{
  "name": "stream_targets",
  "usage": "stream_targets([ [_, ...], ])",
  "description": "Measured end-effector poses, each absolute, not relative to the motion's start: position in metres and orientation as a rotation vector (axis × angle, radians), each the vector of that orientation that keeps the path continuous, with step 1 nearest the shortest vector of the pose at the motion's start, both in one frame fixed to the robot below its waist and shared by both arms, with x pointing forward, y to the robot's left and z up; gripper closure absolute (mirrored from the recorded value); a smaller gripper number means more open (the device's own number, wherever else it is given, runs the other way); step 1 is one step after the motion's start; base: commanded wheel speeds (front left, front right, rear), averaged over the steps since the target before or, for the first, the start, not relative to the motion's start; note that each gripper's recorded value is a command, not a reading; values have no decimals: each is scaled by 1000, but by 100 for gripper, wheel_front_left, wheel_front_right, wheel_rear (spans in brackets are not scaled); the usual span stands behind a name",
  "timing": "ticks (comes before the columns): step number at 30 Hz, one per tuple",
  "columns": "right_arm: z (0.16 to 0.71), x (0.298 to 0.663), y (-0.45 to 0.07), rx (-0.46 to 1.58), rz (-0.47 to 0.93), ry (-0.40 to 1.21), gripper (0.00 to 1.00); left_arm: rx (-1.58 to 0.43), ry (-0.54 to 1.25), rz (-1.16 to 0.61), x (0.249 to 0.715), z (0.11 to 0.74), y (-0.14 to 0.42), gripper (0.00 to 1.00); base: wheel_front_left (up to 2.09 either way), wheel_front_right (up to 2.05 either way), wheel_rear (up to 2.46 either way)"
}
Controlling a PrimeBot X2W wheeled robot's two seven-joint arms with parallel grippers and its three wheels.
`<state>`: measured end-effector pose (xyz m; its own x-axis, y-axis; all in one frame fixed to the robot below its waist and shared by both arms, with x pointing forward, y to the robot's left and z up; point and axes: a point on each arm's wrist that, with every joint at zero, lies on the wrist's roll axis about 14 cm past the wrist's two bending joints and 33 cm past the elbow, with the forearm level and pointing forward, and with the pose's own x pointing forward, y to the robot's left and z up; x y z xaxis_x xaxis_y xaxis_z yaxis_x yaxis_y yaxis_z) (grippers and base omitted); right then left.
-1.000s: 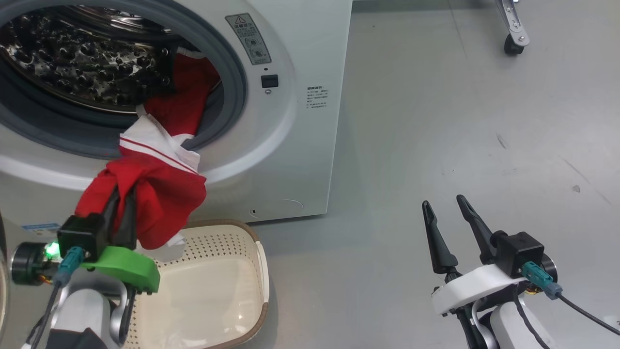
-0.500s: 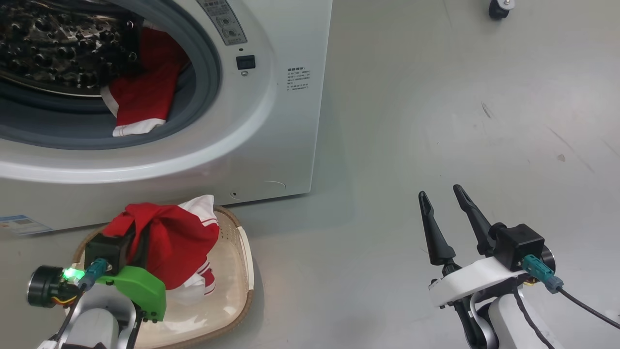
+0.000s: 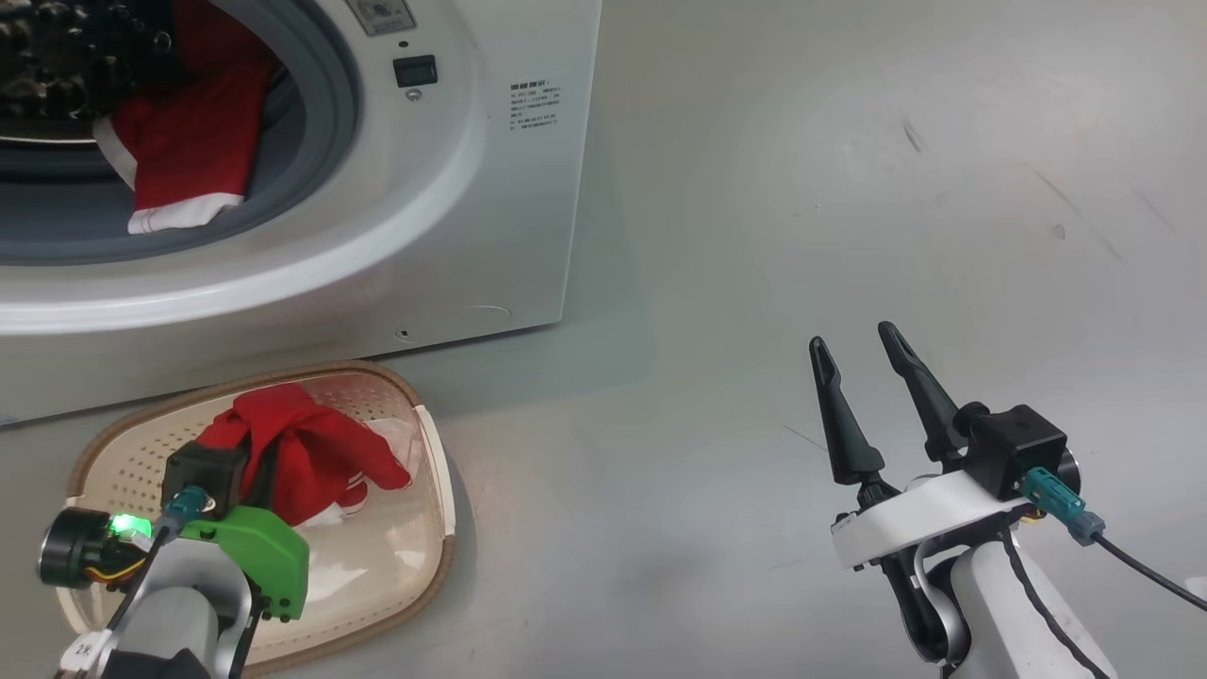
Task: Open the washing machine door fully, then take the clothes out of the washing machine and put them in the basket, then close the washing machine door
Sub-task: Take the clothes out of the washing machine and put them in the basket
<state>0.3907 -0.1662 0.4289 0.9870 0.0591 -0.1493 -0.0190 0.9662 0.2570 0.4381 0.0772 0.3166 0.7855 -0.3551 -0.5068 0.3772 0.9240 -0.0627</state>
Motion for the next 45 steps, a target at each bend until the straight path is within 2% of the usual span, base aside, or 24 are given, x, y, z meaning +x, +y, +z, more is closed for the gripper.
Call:
stream_targets([
  [11, 413, 397, -174, 248, 14, 196, 0, 29, 645, -391, 440, 279, 74, 100, 0, 0, 0],
  [17, 404, 402, -175, 237, 14, 215, 0, 0, 716, -319, 438, 256, 89, 100, 0, 0, 0],
  [32, 400, 409, -175, 225, 20, 220, 0, 7, 812, -280, 422, 230, 102, 100, 0, 0, 0],
  [33, 400, 409, -175, 226, 20, 220, 0, 7, 814, -279, 422, 230, 102, 78, 0, 0, 0],
  [34, 400, 409, -175, 226, 21, 221, 0, 6, 816, -277, 422, 230, 102, 47, 0, 0, 0],
  [35, 400, 410, -175, 226, 21, 221, 0, 5, 818, -275, 422, 229, 102, 0, 0, 0, 0],
  [45, 403, 411, -173, 226, 28, 213, 0, -2, 790, -276, 426, 235, 99, 0, 0, 0, 0],
])
